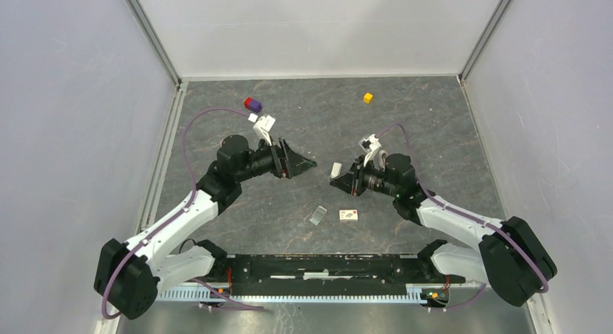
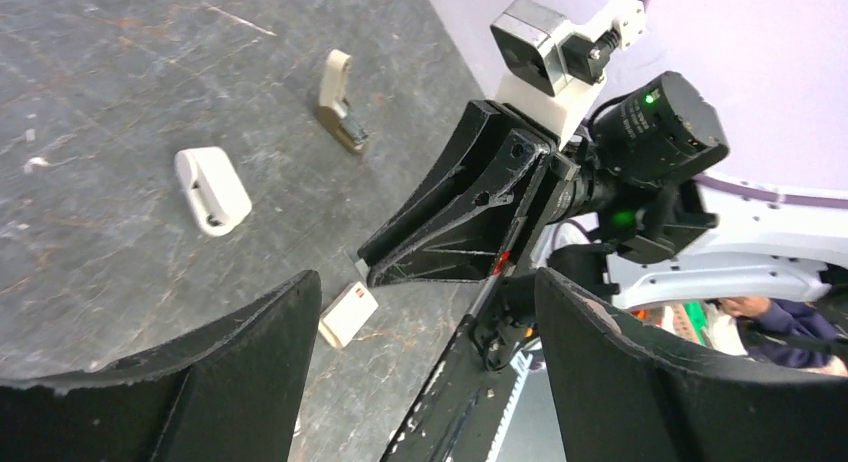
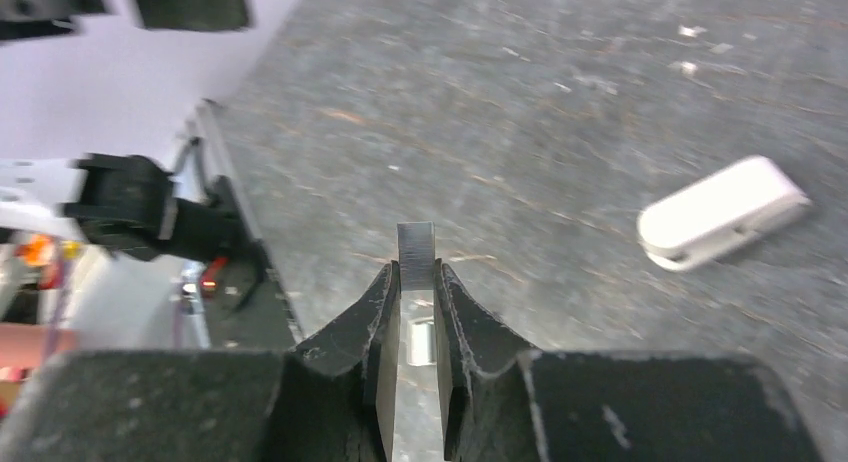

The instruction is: Load the staples into the stapler

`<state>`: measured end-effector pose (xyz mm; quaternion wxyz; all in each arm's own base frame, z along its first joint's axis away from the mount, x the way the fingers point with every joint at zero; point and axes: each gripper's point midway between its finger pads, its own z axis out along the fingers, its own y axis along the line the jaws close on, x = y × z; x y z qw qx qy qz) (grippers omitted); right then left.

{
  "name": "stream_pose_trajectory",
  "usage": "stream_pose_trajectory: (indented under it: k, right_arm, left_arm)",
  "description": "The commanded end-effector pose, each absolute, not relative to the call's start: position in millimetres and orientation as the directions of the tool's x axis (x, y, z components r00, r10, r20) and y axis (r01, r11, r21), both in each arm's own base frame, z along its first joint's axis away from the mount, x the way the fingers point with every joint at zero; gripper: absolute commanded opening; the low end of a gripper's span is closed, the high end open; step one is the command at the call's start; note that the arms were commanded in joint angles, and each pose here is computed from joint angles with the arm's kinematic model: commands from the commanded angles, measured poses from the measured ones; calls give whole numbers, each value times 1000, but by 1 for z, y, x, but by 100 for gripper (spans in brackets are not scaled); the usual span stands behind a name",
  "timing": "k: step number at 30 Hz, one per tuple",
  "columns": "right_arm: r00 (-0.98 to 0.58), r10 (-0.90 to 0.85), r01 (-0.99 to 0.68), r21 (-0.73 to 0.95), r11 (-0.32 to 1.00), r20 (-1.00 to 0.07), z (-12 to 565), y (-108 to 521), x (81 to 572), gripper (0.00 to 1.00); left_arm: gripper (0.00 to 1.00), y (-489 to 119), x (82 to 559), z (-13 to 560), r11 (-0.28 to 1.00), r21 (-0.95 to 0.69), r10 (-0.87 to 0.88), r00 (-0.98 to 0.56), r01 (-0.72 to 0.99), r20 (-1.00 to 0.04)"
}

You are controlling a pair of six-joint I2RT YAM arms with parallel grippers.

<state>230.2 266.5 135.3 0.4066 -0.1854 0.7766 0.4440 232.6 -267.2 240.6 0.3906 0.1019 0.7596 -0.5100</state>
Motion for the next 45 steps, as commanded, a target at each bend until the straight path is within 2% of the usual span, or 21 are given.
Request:
stream_pose_trajectory:
  k: [1,4,8,11,24,39,45]
  right_arm:
    - [-583,233,-743,627,234,-778,207,287,207,22]
    - [-601,266,-745,649,154,-753,222,290,199,22]
    - [-608,319,-749,659,74,-727,242,288,192,23]
    - [-606,332,-745,662,79,-722,244,288,193,23]
    - [-610,361,-733,675,80,-705,247,286,196,24]
    - [-622,373,-720,690,73,-689,246,286,196,24]
    - [-628,381,-712,699,70,-678,243,285,196,24]
  left_arm:
    - [84,-283,228,277,281,-718,-308,-649,637,-696]
    - [82,-288,230,271,253,-734,-305,-668,631,-679]
    - [74,-295,232,258,227,-766,-291,-709,601,-642]
    - [70,-296,229,257,190,-789,-304,-729,584,-613]
    - [70,-309,209,261,102,-765,-280,-720,636,-635]
    - [48,-312,203,260,87,-751,-273,-709,655,-650]
    - [49,-312,201,257,89,-751,-268,-711,654,-651]
